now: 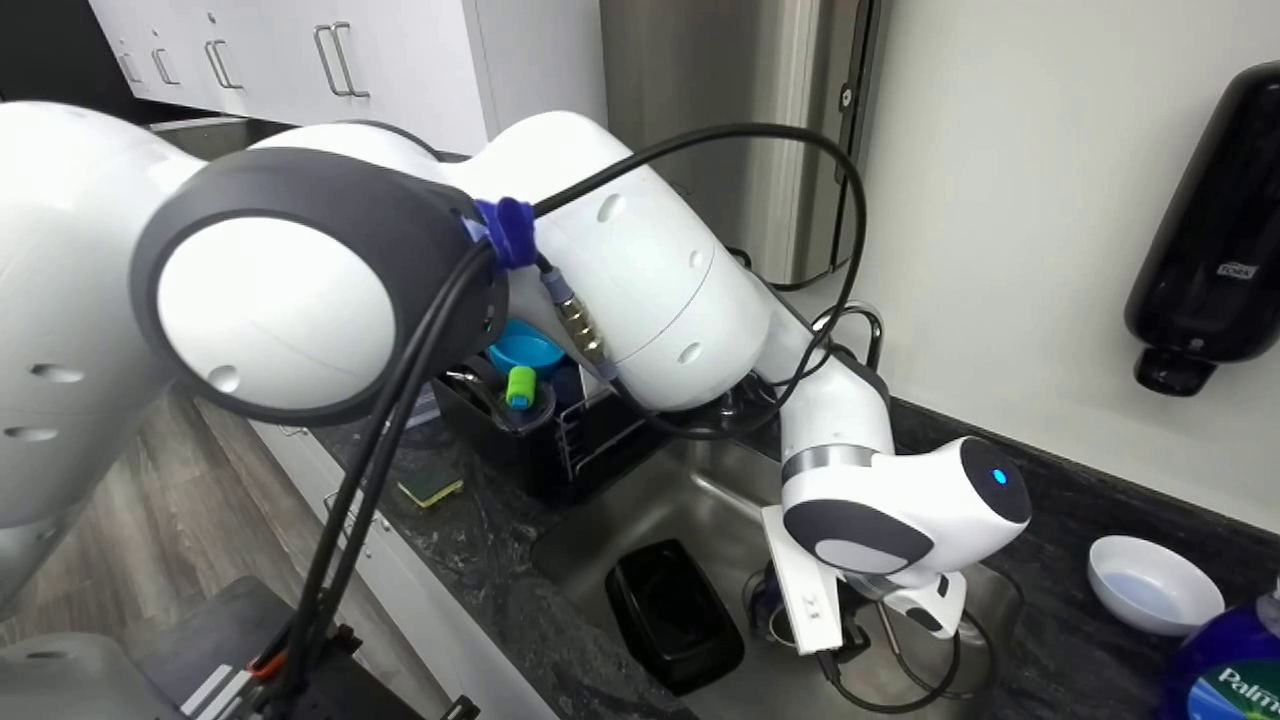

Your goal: Pick up the cup in the sink and position it upright on the right within the sink

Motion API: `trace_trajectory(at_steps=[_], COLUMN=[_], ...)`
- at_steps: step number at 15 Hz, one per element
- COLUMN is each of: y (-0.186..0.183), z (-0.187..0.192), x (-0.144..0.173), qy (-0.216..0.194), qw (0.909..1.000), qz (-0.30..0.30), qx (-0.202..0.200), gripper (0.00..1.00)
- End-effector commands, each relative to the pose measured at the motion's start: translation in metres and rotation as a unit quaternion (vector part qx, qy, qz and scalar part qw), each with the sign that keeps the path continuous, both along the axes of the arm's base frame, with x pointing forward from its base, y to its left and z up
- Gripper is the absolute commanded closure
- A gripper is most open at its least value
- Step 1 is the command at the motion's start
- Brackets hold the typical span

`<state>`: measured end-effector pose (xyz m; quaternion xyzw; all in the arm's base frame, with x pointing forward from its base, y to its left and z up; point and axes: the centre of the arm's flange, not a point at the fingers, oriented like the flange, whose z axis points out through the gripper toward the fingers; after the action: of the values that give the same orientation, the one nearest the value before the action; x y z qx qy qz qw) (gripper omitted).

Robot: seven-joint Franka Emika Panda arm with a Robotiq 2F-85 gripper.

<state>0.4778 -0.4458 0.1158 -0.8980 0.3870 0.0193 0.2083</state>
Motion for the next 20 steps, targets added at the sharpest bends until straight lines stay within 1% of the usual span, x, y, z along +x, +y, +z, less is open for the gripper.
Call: trace_trajectory(at_steps=[1,2,3,4,6,8,11,13,15,16,18,20], y=[0.000,0.005,0.009,0.014,0.021,0.026,0.033,0.038,0.041,0.044,0.047,0.046], z=[0.000,0.000,0.001,0.001,-0.001,-0.003,-0.006,-0.006,-0.007,-0.007,-0.007,-0.006], x=[0.000,-0.004,-0.007,-0.009,-0.011,-0.014,-0.018,-0.019,-0.018,-0.017,-0.013,-0.004], qy=[0.000,-0.004,-0.003,-0.009,-0.016,-0.019,-0.020,-0.019,-0.020,-0.027,-0.040,-0.047], qw=[1.0000,0.9993,0.9964,0.9940,0.9861,0.9749,0.9526,0.9342,0.9135,0.9050,0.8959,0.8806], qz=[0.000,0.036,0.078,0.101,0.151,0.202,0.278,0.330,0.380,0.399,0.425,0.459], qx=[0.000,0.011,0.032,0.041,0.068,0.092,0.122,0.134,0.145,0.145,0.121,0.107], gripper=[0.00,0.00,0.00,0.00,0.00,0.00,0.00,0.00,0.00,0.00,0.00,0.00])
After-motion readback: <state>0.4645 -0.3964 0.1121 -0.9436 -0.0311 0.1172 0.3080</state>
